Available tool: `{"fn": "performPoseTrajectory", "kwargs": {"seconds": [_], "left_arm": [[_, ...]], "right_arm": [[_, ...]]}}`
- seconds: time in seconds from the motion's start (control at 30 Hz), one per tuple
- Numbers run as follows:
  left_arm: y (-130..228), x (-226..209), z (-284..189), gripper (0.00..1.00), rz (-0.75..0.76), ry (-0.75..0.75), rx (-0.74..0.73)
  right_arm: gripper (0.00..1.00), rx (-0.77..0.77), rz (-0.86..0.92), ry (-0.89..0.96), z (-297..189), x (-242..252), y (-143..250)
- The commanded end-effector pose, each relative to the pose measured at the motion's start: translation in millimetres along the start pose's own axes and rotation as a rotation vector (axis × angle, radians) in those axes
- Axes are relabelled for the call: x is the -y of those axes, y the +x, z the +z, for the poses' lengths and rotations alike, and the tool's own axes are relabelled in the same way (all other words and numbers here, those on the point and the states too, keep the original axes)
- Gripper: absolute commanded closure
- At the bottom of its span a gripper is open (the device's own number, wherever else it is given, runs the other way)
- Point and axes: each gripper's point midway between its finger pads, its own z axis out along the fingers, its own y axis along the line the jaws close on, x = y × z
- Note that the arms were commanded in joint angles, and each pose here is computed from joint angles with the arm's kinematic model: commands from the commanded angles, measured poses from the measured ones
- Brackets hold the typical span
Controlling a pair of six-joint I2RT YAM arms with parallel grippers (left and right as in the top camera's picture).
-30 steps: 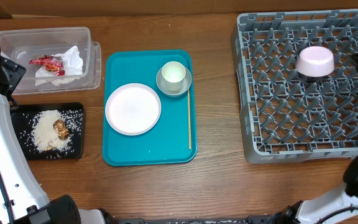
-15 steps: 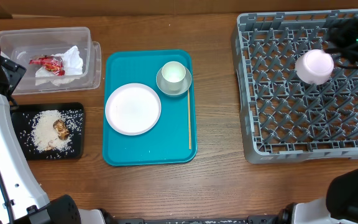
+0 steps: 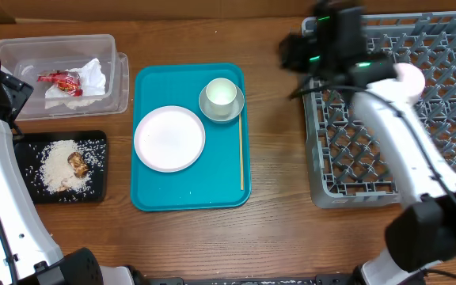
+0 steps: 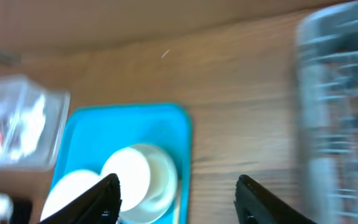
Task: Sort waste into correct bins and load items into the dishwasher
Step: 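Move the right gripper to the white cup and grasp it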
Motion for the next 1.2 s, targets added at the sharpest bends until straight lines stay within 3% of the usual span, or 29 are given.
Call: {"fn": "performPoseTrajectory", "kwargs": {"seconds": [0.0,0.43,0.73,0.97,1.17], "left_arm": [[1,1,2,0.00,-0.012,0.000,-0.004],[1,1,2,0.00,-0.012,-0.001,-0.004],[1,1,2,0.00,-0.013,-0.001,-0.004],[1,1,2,0.00,-0.012,-0.001,-0.004],[1,1,2,0.00,-0.013,-0.001,-0.004]], "right_arm": [[0.38,-0.005,-0.097,0.041,22,-24,14],[0.38,-0.024,-0.382,0.041,72,-96,71],[0.38,-0.076,-0.495,0.164,122,-85,113],[0.40,-0.069,-0.504,0.160,133,-85,116],[0.49,-0.090,-0.526,0.164,136,-84,123]]}}
